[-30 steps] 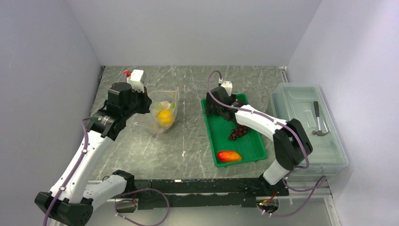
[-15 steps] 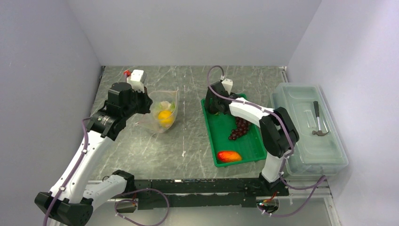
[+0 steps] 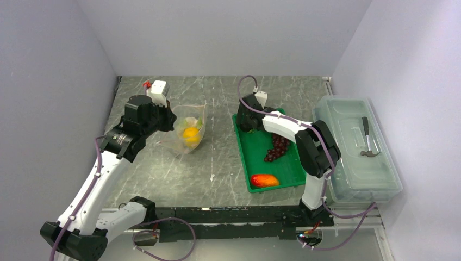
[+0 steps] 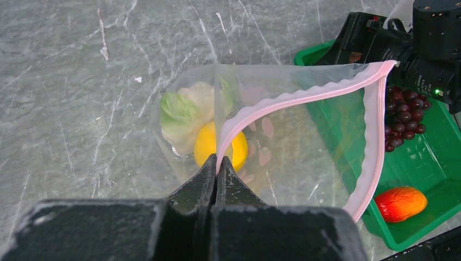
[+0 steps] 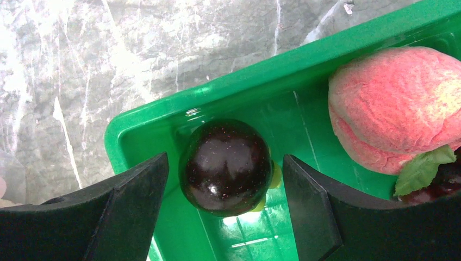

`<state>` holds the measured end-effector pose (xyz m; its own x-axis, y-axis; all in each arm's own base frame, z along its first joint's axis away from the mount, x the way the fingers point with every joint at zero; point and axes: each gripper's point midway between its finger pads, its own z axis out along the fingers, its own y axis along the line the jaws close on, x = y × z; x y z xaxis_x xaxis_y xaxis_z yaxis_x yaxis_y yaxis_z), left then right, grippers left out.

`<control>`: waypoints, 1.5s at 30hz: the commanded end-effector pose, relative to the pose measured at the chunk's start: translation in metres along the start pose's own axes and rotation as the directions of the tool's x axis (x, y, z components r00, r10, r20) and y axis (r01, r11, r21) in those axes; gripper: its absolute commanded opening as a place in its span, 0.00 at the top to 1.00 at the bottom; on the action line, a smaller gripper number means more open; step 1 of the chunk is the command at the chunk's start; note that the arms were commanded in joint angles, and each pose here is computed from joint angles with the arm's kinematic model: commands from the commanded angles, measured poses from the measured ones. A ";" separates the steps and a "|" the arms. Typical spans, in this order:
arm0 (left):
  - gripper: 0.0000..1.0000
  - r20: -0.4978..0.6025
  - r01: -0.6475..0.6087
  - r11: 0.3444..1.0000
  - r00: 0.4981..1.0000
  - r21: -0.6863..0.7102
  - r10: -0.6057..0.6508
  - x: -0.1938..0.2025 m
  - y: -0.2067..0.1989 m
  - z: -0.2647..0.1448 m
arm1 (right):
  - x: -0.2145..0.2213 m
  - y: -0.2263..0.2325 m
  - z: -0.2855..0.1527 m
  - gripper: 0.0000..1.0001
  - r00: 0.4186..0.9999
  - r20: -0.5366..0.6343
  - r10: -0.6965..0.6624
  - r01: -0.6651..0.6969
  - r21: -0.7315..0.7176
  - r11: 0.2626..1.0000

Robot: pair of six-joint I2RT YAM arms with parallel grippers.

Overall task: Place the food in the zip-top bag and seal the zipper
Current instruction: Pick up the fake fruit from the bin.

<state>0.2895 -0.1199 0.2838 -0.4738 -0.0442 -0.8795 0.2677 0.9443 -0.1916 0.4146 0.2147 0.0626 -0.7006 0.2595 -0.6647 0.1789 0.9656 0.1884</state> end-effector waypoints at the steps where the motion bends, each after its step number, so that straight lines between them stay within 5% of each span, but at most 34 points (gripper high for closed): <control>1: 1.00 0.043 0.012 1.000 0.999 0.025 -0.013 -0.010 -0.006 0.000 | -0.008 0.007 0.002 0.22 1.000 0.024 0.018 -0.017 -0.028 0.999; 12: 1.00 0.042 0.012 1.000 0.999 0.023 -0.013 -0.010 -0.005 0.000 | 0.005 0.005 0.007 0.33 1.000 -0.012 0.005 -0.005 -0.030 1.000; 21: 1.00 0.043 0.010 1.000 0.999 0.019 -0.011 -0.010 -0.005 0.000 | 0.001 0.004 -0.004 0.67 1.000 -0.001 -0.002 0.002 -0.050 0.999; 26: 1.00 0.045 0.012 1.000 0.999 0.016 -0.012 -0.010 -0.004 -0.001 | -0.010 0.000 -0.023 0.78 0.999 0.036 0.000 0.002 -0.061 0.998; 35: 1.00 0.048 0.010 1.000 0.999 0.020 -0.011 -0.011 -0.005 -0.002 | -0.030 -0.003 -0.073 0.83 0.995 0.103 0.014 -0.001 -0.134 0.991; 45: 1.00 0.050 0.012 1.000 0.999 0.018 -0.013 -0.011 -0.004 -0.003 | -0.061 0.036 -0.172 0.83 0.972 0.230 0.056 0.039 -0.386 0.922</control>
<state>0.2896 -0.1198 0.2838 -0.4738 -0.0442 -0.8795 0.2674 0.9444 -0.1915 0.3619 0.2121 0.1868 -0.5721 0.3031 -0.7621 -0.0062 0.9276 0.3736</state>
